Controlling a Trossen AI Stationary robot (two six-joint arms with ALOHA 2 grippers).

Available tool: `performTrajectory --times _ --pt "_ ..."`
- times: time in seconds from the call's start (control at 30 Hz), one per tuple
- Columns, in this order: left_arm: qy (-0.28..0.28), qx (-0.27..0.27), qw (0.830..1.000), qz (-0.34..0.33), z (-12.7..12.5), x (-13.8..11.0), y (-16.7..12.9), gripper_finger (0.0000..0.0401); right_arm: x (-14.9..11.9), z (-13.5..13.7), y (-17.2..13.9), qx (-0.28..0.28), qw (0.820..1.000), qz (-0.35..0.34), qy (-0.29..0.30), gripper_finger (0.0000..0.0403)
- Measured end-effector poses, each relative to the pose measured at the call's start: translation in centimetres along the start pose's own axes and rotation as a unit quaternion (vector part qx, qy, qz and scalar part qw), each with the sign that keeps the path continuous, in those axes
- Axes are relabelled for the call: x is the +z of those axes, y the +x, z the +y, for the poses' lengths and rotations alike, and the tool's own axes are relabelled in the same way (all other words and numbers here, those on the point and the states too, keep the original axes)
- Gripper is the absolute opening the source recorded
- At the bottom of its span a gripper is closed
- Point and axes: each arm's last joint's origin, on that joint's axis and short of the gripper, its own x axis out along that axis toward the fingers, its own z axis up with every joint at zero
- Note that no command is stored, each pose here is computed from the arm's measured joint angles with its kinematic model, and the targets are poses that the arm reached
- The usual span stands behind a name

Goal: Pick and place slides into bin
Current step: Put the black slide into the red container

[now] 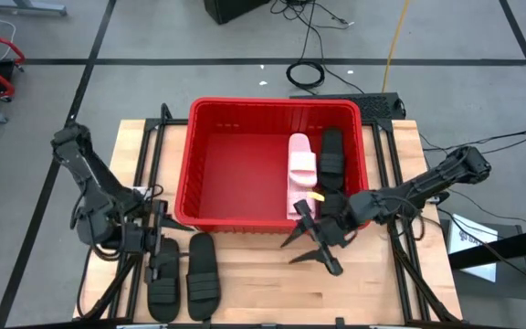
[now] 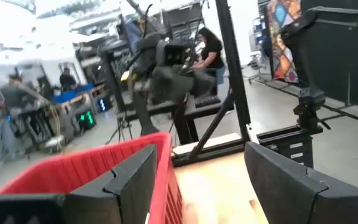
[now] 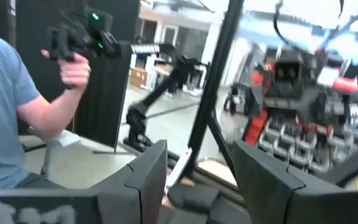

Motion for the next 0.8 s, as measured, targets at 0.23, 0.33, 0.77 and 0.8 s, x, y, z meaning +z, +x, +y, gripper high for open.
performTrajectory --times 0.23,0.33,0.77,0.8 --pt "-0.07 -0.04 0.996 0.028 -2.0 -0.7 -1.2 0.025 0.5 2.0 0.2 -0.066 0.997 0.01 -0.044 0.0171" --pt "-0.099 -0.045 0.993 0.052 -2.4 -1.4 -1.3 0.025 0.7 2.5 0.2 -0.092 0.994 0.016 -0.05 0.0171" --pt "-0.189 -0.07 0.958 0.203 -4.5 -6.2 -0.3 0.025 1.0 3.2 0.2 -0.088 0.996 0.004 -0.018 0.0171" --pt "-0.192 -0.074 0.956 0.211 -4.7 -6.5 -0.1 0.025 0.9 3.2 0.2 -0.088 0.996 0.005 -0.014 0.0171"
